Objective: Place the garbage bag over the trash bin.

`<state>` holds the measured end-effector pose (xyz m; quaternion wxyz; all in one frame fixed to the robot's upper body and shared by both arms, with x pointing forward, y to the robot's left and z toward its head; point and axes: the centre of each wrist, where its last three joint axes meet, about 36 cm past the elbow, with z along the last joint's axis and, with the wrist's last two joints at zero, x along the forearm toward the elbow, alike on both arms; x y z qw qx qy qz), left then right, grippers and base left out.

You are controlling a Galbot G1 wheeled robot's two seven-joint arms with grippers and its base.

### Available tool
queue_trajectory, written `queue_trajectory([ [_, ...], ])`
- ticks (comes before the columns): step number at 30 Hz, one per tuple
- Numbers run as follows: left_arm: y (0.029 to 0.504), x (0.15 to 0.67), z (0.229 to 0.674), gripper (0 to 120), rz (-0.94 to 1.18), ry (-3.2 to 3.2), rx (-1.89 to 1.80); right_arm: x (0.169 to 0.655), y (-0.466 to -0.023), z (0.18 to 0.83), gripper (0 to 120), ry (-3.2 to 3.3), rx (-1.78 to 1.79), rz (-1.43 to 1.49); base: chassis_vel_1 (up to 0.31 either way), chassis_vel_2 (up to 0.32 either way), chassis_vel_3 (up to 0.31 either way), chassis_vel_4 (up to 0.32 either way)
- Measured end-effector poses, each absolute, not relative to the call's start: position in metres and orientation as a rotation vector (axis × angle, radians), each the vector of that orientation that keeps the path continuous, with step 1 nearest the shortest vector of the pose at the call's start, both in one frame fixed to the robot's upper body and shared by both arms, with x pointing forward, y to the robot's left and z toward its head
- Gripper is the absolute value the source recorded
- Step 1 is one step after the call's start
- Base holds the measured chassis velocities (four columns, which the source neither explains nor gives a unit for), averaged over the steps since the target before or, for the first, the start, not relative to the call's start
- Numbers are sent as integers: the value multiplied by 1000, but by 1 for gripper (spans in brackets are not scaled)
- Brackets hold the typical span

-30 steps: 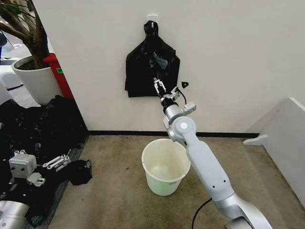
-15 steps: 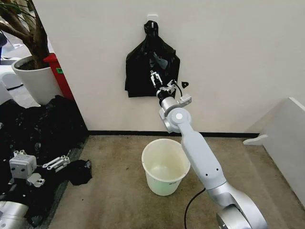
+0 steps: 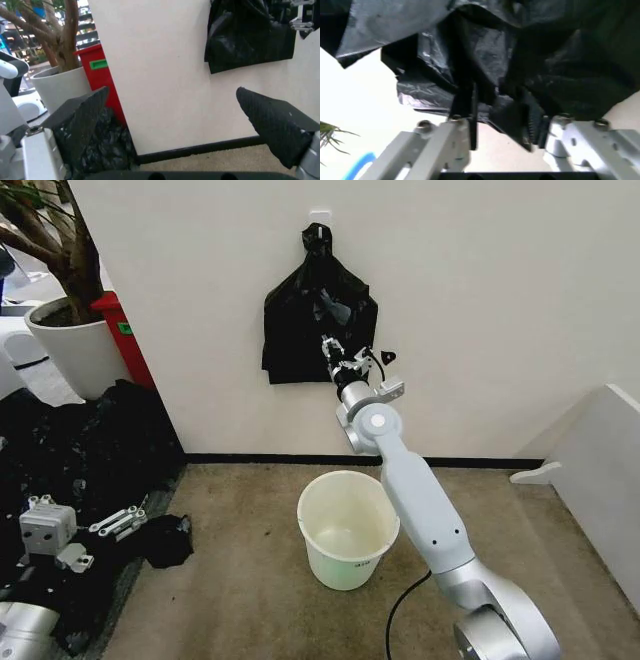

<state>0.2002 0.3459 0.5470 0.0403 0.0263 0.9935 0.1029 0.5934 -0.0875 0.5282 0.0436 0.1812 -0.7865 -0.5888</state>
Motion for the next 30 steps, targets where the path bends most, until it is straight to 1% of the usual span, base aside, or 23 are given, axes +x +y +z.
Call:
queue_trajectory([
  [1,346,200,547,100,315,3044,81,593,-88,528,23,-2405,554,-1800,0,0,0,0],
  [2,346,200,547,100,315,3043,81,593,-89,527,18,-2405,551,-1798,0,0,0,0],
  [4,346,200,547,100,315,3043,81,593,-90,527,11,-2405,550,-1798,0,0,0,0],
  [5,346,200,547,100,316,3043,80,593,-91,526,4,-2405,549,-1799,0,0,0,0],
  [6,346,200,547,100,315,3043,80,593,-92,527,0,-2405,549,-1800,0,0,0,0],
  [14,346,200,547,100,316,3042,80,591,-93,527,0,-2404,546,-1803,0,0,0,0],
  [30,346,200,547,100,315,3039,79,557,-92,499,0,-2375,491,-1763,0,0,0,0],
])
